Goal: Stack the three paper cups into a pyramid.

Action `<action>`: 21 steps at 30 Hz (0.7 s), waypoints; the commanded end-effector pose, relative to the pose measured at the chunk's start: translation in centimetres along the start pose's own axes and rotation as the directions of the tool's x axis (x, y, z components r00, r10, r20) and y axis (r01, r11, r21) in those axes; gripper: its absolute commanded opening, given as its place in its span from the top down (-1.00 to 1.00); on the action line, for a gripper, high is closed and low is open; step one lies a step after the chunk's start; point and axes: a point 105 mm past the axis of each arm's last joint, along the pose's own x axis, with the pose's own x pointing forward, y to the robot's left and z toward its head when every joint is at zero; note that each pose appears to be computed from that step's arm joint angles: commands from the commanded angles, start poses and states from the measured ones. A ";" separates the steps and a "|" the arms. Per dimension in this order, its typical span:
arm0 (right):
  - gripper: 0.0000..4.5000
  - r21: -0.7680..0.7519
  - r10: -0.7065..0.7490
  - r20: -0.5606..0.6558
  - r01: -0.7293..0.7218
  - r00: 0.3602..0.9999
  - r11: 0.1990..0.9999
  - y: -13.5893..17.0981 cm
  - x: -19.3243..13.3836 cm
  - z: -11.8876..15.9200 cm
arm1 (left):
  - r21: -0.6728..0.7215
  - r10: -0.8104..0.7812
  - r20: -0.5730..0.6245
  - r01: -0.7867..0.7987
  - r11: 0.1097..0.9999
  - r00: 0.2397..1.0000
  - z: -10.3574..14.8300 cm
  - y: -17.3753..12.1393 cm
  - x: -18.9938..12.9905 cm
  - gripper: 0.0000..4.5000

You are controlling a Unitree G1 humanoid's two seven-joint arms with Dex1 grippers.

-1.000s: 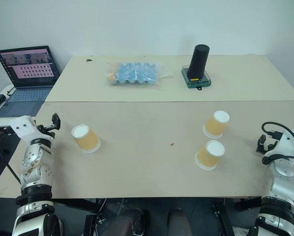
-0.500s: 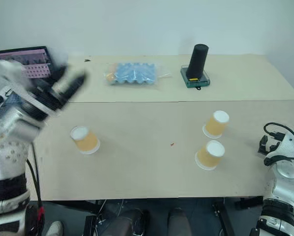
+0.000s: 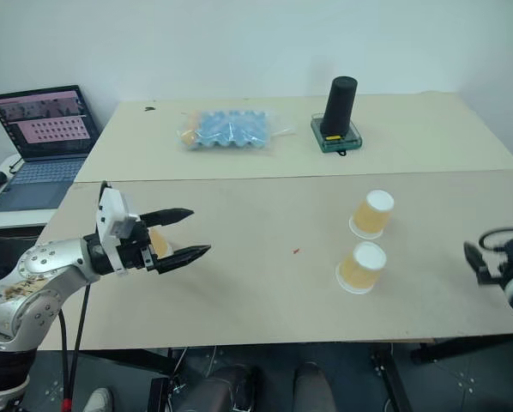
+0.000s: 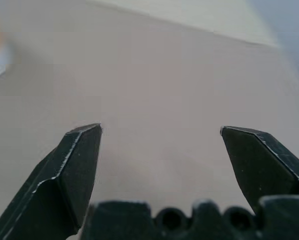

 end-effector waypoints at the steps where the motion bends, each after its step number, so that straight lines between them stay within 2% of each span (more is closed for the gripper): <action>1: -0.98 -0.079 0.294 0.054 -0.289 0.954 0.954 5.0 -1.2 3.4 | 0.046 -0.012 0.035 0.011 0.999 0.999 1.3 -0.3 0.1 -1.00; 5: -0.98 -0.113 0.356 0.076 -0.347 0.931 0.931 7.1 -0.3 5.0 | 0.045 -0.020 0.043 0.018 0.999 0.999 1.5 -0.6 0.3 -1.00; 13: -0.98 -0.146 0.427 0.090 -0.412 0.900 0.899 9.8 1.9 5.7 | 0.043 0.001 0.052 -0.003 0.999 0.999 2.0 -0.4 0.4 -1.00; 21: -0.98 -0.145 0.453 0.091 -0.438 0.887 0.887 10.9 2.9 5.8 | 0.039 0.018 0.043 -0.019 0.999 0.999 2.0 -0.3 0.1 -1.00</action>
